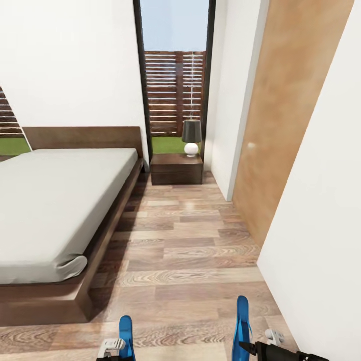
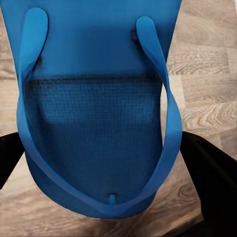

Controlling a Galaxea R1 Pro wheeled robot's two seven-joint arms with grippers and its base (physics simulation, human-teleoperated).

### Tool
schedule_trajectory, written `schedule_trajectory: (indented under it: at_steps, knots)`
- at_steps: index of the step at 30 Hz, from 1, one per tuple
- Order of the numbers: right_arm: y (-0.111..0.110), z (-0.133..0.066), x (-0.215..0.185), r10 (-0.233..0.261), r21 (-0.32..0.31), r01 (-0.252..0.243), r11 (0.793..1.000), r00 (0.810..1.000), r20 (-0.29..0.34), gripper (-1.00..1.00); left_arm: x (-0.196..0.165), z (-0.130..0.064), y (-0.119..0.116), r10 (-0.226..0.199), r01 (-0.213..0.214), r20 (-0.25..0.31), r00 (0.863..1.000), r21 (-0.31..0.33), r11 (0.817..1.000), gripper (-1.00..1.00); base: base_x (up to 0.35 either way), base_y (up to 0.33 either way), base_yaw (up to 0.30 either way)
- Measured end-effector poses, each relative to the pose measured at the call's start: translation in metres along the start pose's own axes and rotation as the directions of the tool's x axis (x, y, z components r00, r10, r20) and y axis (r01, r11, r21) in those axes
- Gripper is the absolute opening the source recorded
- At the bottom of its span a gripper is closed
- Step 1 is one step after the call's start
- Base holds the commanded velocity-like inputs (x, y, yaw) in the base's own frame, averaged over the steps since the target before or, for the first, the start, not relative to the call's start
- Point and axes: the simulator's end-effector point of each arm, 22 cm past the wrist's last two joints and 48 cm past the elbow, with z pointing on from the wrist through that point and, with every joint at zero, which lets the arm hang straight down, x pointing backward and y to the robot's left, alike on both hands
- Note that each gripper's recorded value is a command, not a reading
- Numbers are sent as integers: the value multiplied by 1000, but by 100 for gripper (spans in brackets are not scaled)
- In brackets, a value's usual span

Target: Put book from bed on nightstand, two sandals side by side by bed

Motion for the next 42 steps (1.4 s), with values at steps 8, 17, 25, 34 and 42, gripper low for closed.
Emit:
schedule_trajectory:
  at_steps: [8, 17, 25, 34, 42]
  knots:
    - [0, 0, 0, 0, 0, 0, 1000, 1000, -1, -100, 0, 0, 0, 0, 0, 0, 1000, 0, 1000, -100, 323, -44, 1]
    - [0, 0, 0, -1, 1, 1, 1000, 1000, -1, -100, 0, 0, 0, 1, -1, -1, 1000, 0, 1000, -100, 323, -79, 0]
    - [0, 0, 0, -1, 1, 1, 1000, 1000, -1, -100, 0, 0, 0, 1, -1, -1, 1000, 0, 1000, -100, 323, -47, 0]
    - [0, 0, 0, -1, 1, 1, 1000, 1000, -1, -100, 0, 0, 0, 1, -1, -1, 1000, 0, 1000, -100, 324, -2, 0]
    - [0, 0, 0, -1, 1, 1, 1000, 1000, -1, -100, 0, 0, 0, 1, -1, -1, 1000, 0, 1000, -100, 316, 0, 0]
